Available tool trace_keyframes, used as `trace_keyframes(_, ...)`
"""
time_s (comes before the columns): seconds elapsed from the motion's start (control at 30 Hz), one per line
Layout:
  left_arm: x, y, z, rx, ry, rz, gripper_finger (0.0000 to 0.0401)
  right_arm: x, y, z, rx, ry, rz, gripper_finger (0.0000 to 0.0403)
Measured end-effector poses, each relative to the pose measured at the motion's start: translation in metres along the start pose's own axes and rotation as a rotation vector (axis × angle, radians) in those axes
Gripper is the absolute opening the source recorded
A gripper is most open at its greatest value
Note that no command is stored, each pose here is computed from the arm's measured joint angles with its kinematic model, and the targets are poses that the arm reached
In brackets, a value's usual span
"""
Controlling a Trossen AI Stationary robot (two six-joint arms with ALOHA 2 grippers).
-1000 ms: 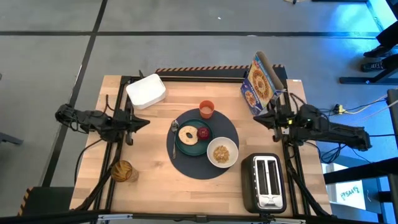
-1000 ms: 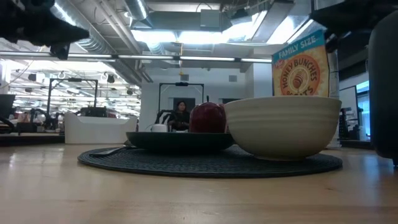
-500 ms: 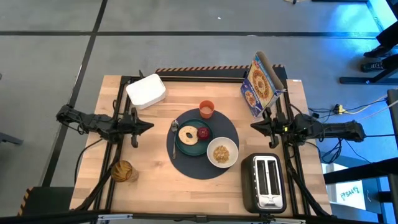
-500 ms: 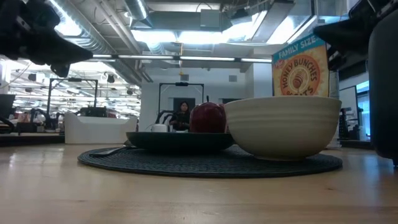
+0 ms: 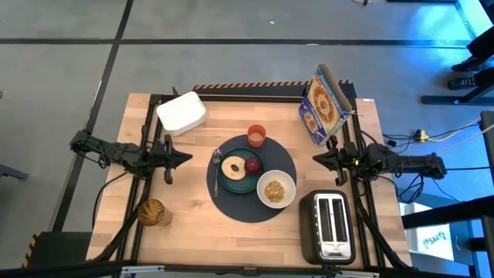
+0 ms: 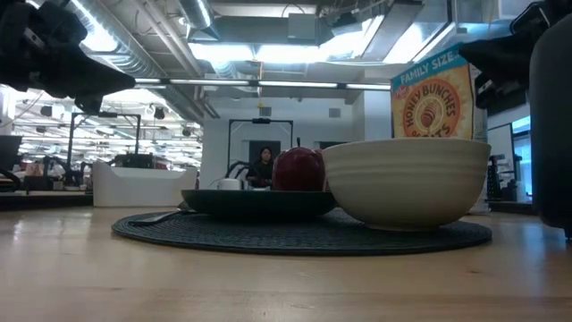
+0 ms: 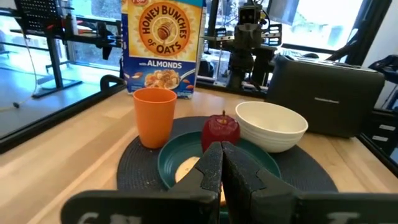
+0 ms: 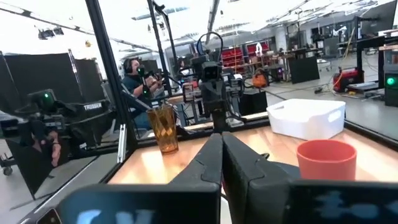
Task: Arrange a breakfast setting
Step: Return to Home Position
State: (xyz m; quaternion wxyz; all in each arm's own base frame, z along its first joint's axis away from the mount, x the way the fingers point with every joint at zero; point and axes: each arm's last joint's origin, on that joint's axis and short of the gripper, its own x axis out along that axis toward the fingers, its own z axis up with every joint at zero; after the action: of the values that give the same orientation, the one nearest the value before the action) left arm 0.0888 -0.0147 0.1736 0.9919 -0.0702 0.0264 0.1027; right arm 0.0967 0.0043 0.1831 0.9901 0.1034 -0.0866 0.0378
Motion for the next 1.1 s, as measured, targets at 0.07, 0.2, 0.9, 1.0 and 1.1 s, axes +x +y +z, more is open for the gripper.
trace_keyframes(0.07, 0.0, 0.0, 0.0, 0.0, 0.001, -0.004, 0.0, -0.001, 0.0, -0.002, 0.0, 0.02, -0.002, 0.0)
trace_keyframes(0.2, 0.0, -0.001, 0.0, 0.0, 0.004, -0.022, 0.0, -0.002, -0.001, -0.009, -0.009, 0.101, 0.022, 0.0)
trace_keyframes(0.9, 0.0, -0.001, -0.001, 0.074, 0.009, -0.023, 0.0, -0.002, -0.004, -0.015, -0.053, 0.148, -0.052, 0.0)
trace_keyframes(1.0, 0.0, -0.001, -0.001, 0.075, 0.009, -0.023, 0.0, -0.002, -0.004, -0.015, -0.053, 0.15, -0.052, 0.0)
trace_keyframes(1.1, 0.0, -0.001, -0.001, 0.075, 0.009, -0.023, 0.0, -0.002, -0.004, -0.015, -0.053, 0.151, -0.052, 0.0001)
